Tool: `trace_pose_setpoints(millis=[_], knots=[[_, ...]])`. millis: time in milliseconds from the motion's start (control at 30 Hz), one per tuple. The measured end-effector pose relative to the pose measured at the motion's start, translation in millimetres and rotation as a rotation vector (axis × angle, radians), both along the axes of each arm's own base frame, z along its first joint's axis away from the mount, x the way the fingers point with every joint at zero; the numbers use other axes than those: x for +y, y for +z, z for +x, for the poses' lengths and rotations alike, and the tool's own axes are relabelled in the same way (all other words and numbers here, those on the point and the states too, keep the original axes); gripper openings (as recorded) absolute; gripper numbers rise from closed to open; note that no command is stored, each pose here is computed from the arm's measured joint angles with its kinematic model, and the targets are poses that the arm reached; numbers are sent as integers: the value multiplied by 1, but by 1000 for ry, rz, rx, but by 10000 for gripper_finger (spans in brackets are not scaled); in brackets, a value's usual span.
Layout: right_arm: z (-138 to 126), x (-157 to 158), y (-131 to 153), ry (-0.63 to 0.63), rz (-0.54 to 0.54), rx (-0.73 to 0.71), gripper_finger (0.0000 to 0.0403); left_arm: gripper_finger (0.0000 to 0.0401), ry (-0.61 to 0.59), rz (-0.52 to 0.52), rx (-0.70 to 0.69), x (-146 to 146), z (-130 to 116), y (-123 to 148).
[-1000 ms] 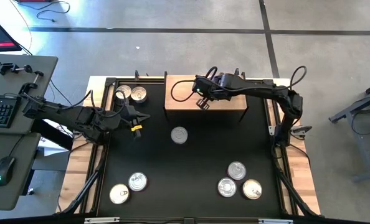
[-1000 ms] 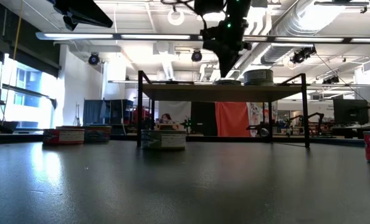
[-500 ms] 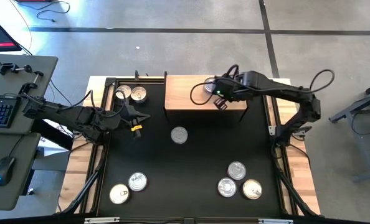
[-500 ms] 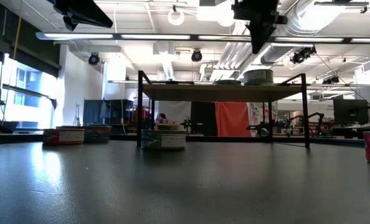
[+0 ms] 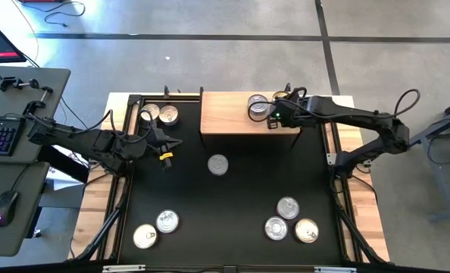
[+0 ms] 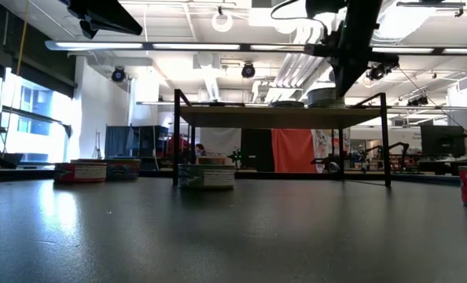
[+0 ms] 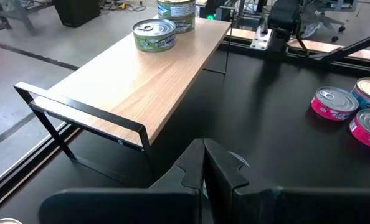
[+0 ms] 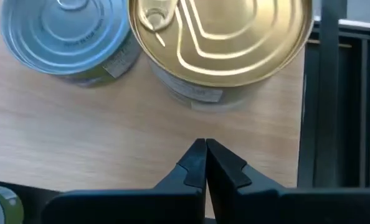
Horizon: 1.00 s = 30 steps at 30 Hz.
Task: Stack canned seafood by type on shelf
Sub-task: Adjust the green tuna cans on the shelf
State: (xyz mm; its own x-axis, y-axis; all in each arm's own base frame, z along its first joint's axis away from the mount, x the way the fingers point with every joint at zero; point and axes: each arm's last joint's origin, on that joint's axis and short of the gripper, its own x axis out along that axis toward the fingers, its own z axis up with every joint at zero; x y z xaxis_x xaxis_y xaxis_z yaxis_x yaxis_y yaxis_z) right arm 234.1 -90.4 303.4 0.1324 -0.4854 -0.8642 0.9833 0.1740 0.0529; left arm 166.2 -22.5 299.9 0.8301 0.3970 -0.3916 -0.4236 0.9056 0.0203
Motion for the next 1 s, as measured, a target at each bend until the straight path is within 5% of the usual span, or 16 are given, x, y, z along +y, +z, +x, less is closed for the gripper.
trace_pose_setpoints(millis=[1000], knots=[[0,-35,-14,-73,-27,-25,0,0,14,34,8,1,0,0]])
